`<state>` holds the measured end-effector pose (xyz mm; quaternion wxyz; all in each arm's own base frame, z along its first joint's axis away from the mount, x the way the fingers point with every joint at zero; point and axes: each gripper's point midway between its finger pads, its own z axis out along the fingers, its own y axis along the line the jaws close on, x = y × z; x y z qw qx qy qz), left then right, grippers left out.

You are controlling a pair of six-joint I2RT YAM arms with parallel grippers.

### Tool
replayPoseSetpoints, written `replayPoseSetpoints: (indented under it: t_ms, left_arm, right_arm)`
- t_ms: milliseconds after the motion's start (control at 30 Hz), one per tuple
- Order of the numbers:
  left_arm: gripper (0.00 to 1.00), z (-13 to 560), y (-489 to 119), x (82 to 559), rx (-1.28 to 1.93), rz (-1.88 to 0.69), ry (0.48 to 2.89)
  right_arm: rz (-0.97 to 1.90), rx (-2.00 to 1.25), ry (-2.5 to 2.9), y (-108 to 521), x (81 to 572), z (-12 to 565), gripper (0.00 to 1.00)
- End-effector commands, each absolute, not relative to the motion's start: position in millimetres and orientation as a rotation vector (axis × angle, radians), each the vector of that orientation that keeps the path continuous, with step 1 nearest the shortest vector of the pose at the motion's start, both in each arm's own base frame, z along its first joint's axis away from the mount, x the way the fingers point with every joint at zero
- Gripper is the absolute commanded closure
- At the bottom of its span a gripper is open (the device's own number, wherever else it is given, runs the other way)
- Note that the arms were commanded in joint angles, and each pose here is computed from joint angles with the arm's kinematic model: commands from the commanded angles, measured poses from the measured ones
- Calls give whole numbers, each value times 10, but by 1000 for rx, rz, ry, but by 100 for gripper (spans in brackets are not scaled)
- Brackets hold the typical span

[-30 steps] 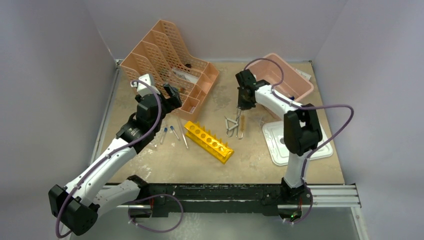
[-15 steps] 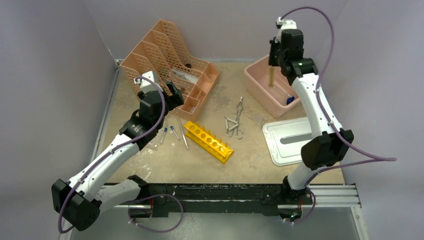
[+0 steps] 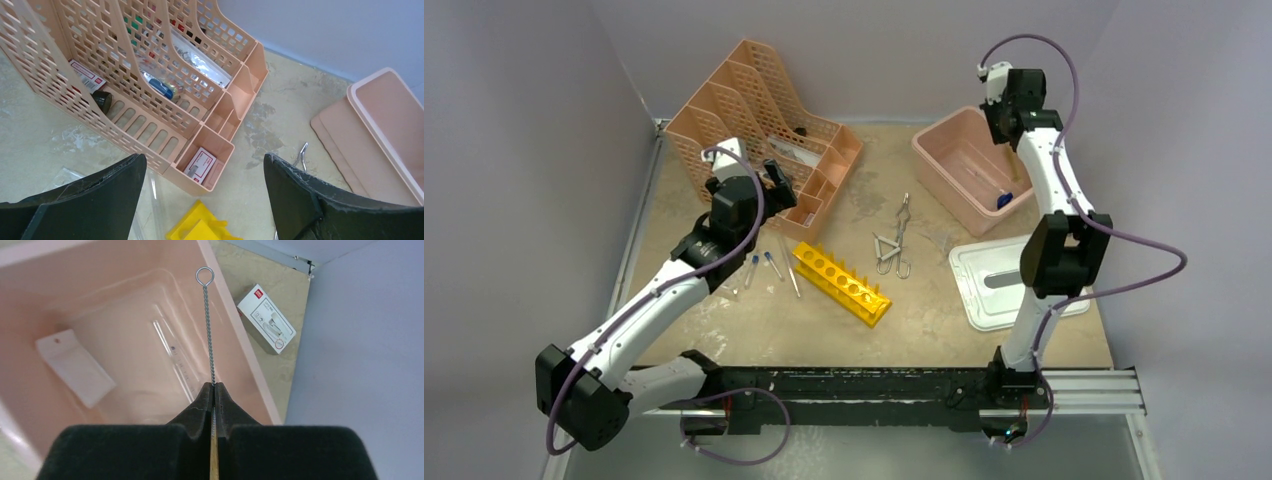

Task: Organize the chemistry lab equipment

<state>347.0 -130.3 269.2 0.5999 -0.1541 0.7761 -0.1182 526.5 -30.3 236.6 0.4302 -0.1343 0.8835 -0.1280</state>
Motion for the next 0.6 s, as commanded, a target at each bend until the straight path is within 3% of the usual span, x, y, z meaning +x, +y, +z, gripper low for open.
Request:
replayPoseSetpoints:
  t_ms: [0,300,567]
  left_arm:
    - [13,2979,-1352,3578,-346,-295,1730]
    - [12,2925,-1350,3649,-339,-256,1742]
    - [12,2888,-1368,3722,-339,-232,1753]
  right_arm:
    - [-370,-543,2137,-313,5412,2519,100]
    - [-469,-773,2134,-386,5613,2234,100]
    - [-355,-885,2187,-241,5668,1833,100]
